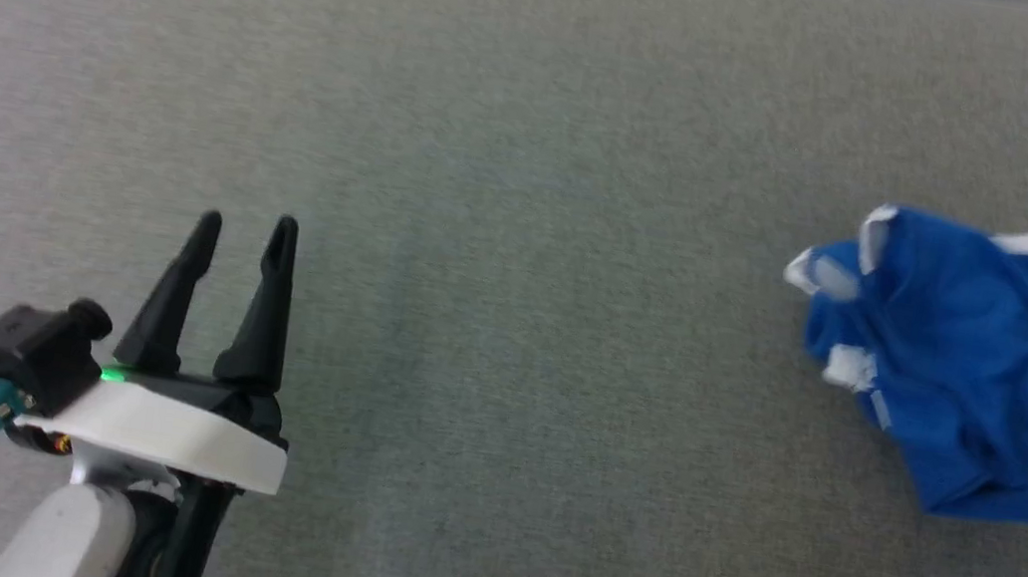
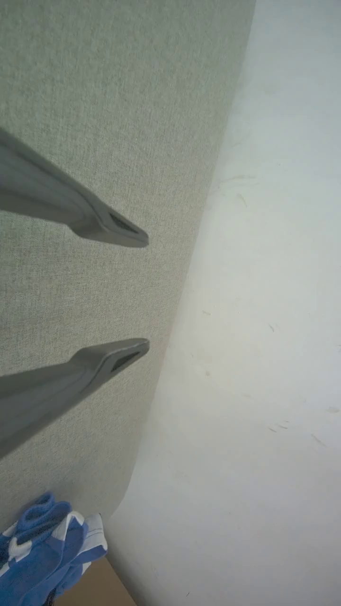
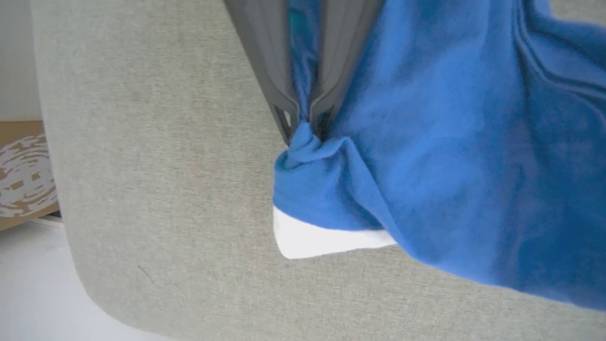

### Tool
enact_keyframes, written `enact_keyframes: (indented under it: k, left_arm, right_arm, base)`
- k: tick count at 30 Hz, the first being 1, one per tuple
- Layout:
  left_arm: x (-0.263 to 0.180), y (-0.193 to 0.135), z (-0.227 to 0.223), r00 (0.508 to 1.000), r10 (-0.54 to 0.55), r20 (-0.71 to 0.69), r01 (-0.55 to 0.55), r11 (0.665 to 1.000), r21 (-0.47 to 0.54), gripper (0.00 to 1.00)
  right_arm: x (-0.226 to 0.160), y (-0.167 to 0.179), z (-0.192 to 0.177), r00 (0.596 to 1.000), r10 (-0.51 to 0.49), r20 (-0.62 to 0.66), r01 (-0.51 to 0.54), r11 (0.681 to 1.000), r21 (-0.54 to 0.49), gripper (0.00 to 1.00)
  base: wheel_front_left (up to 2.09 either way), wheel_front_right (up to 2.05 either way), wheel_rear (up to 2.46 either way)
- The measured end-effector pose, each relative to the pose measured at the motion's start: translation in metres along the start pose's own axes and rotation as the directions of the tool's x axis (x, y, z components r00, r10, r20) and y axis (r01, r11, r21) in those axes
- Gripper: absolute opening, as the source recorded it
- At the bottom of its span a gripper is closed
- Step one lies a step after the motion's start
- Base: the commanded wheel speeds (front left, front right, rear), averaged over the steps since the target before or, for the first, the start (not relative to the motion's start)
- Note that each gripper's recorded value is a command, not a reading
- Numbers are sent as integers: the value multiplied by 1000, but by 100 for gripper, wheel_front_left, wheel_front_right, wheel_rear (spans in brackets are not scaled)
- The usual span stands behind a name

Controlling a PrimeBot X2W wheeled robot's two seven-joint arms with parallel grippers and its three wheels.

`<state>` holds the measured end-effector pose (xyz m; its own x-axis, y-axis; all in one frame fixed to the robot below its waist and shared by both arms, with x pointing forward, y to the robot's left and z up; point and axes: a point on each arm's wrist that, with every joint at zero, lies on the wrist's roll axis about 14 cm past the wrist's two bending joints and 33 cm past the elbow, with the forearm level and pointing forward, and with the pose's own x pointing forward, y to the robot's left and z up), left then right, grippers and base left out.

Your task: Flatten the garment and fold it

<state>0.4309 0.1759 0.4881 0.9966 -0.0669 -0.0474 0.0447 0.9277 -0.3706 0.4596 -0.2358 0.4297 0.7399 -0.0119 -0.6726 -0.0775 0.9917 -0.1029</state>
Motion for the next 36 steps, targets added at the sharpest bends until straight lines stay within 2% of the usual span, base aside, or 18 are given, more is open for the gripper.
enact_keyframes:
  k: [4,10,20,31,36]
  left_arm:
    - [12,-5,-7,999,-29,-16,29,1000,6,100]
    - [36,-10,-15,997,-73,-24,74,997,37,100]
    - [63,-15,-33,992,-120,-29,123,987,100,100]
    - [76,-17,-53,987,-149,-56,155,981,117,100]
    - [78,-18,-53,987,-152,-43,156,979,130,100]
  right_arm:
    - [3,-27,1,998,-65,-13,65,998,-26,0]
    - [4,-82,-3,978,-205,-32,201,974,-100,0]
    - [7,-153,-14,922,-384,-47,365,904,-222,0]
    - [19,-191,-21,878,-478,-36,447,843,-299,0]
    - [24,-194,-33,873,-484,-60,448,845,-294,0]
  base:
    - [0,0,0]
    - [0,0,0]
    - [0,0,0]
    - [0,0,0]
    - [0,0,0]
